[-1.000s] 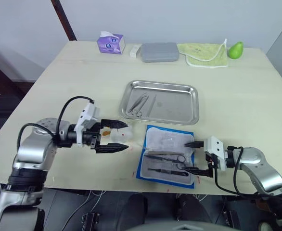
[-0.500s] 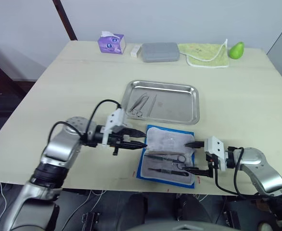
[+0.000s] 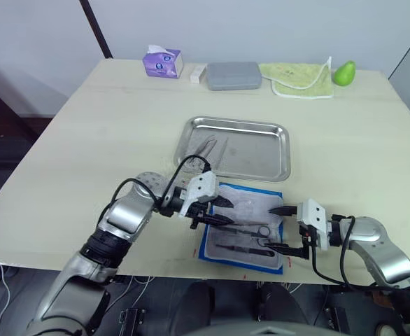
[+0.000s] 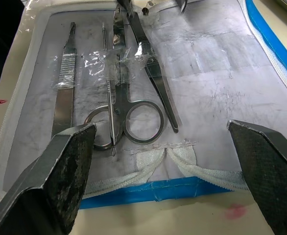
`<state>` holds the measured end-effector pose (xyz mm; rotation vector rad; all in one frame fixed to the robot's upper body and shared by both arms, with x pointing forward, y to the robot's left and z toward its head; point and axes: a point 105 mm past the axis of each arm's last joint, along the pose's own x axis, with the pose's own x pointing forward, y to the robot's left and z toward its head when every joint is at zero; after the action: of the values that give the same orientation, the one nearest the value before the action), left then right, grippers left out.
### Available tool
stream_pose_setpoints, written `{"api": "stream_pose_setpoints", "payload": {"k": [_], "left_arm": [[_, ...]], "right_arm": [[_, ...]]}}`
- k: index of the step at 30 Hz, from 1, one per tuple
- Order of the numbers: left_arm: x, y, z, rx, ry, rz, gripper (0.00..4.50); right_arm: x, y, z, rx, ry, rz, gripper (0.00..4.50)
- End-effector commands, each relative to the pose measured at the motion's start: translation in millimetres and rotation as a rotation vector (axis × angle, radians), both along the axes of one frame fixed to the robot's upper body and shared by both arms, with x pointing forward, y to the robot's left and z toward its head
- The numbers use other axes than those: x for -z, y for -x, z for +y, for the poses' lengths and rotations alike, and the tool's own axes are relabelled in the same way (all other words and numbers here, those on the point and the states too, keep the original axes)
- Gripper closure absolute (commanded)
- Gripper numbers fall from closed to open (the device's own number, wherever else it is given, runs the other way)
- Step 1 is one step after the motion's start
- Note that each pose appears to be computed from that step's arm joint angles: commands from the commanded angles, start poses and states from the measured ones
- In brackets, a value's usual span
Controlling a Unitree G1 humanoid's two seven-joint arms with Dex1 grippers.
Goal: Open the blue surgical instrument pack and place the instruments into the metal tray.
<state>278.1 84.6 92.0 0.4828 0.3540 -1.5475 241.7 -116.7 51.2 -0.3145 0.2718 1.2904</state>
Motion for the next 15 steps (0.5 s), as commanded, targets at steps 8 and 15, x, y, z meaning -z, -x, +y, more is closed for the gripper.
{"api": "stream_pose_setpoints", "payload": {"k": [8, 15], "left_arm": [[4.8, -3.2, -2.3, 0.013, -0.038, -0.068, 2.37], [6.4, -5.8, -0.7, 0.018, -0.046, -0.084, 2.37]], "right_arm": [[37.3, 14.7, -8.5, 0.029, 0.079, 0.159, 0.00], [37.5, 13.6, -8.2, 0.030, 0.078, 0.156, 0.00]]}}
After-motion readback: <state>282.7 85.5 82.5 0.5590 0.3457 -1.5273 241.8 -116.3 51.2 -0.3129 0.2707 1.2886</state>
